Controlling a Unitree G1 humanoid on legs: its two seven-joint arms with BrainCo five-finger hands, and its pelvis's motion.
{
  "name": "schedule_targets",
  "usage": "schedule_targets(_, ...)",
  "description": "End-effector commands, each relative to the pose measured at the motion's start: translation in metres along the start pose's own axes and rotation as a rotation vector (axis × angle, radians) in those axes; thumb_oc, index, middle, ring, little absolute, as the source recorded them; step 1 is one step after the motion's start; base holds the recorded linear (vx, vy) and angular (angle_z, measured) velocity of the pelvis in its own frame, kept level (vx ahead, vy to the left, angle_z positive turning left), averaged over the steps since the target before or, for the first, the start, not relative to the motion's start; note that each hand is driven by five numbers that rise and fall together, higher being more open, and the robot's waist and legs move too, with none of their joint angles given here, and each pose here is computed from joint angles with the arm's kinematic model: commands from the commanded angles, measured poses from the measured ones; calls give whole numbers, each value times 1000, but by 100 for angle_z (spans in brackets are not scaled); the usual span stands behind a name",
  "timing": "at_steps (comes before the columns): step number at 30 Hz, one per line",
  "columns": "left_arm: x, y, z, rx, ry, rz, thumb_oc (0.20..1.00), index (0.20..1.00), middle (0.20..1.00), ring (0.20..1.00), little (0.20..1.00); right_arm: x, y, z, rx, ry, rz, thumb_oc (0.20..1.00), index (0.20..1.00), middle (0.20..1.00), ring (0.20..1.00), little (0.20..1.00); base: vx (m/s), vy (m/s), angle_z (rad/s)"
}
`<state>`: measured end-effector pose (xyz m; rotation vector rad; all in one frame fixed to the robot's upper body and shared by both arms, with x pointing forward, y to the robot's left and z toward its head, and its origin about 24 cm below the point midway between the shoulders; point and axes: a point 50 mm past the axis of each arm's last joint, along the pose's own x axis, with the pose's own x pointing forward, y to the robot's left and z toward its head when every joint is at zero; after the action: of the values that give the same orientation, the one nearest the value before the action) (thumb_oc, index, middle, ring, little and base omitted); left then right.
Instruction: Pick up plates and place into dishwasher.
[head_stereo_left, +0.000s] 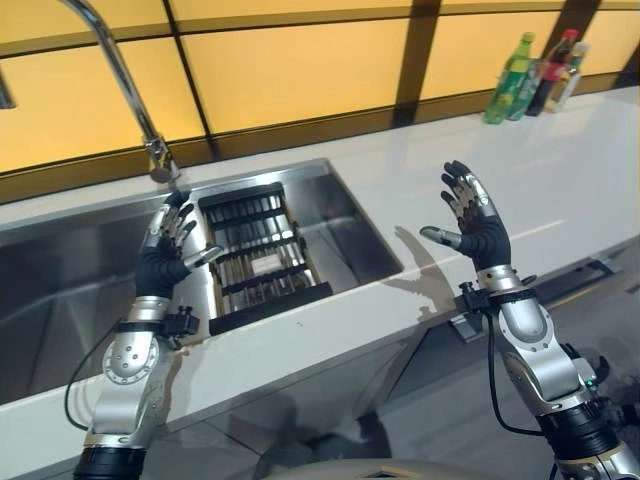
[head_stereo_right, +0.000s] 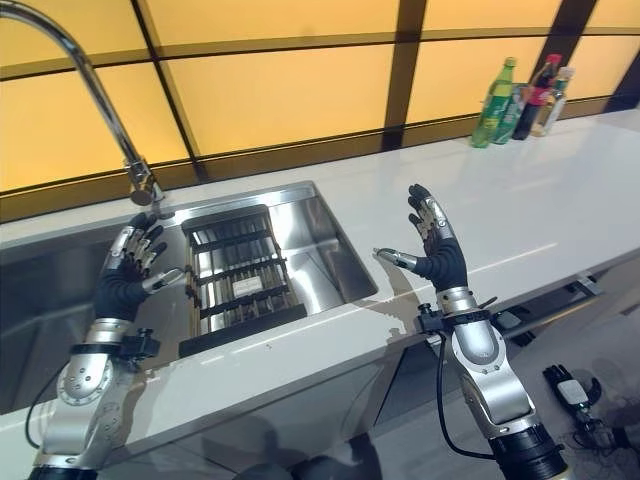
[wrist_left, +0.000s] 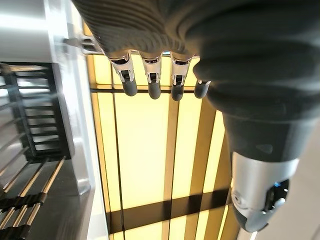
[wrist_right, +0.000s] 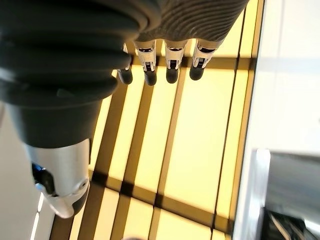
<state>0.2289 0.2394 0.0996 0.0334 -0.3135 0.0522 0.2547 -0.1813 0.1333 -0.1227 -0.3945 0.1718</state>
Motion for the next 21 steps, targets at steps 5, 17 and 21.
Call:
schedule_targets(5, 7, 2, 29, -60, -159, -15, 1000, 1000, 1000, 1000, 1000, 20, 14, 46, -39, -268, 59, 1000, 1000, 1000, 1000, 1000, 48, 179, 33)
schedule_targets(17, 38, -44, 37, -164, -214, -125, 1000, 1000, 1000, 1000, 1000, 37, 2, 41, -77, -239, -76, 1000, 1000, 1000, 1000, 1000, 117, -106, 80)
schedule_targets(21, 47, -58, 41, -158, -223, -128, 1000, 1000, 1000, 1000, 1000, 40, 7, 38, -30, -200, -57, 1000, 1000, 1000, 1000, 1000, 55, -195, 129)
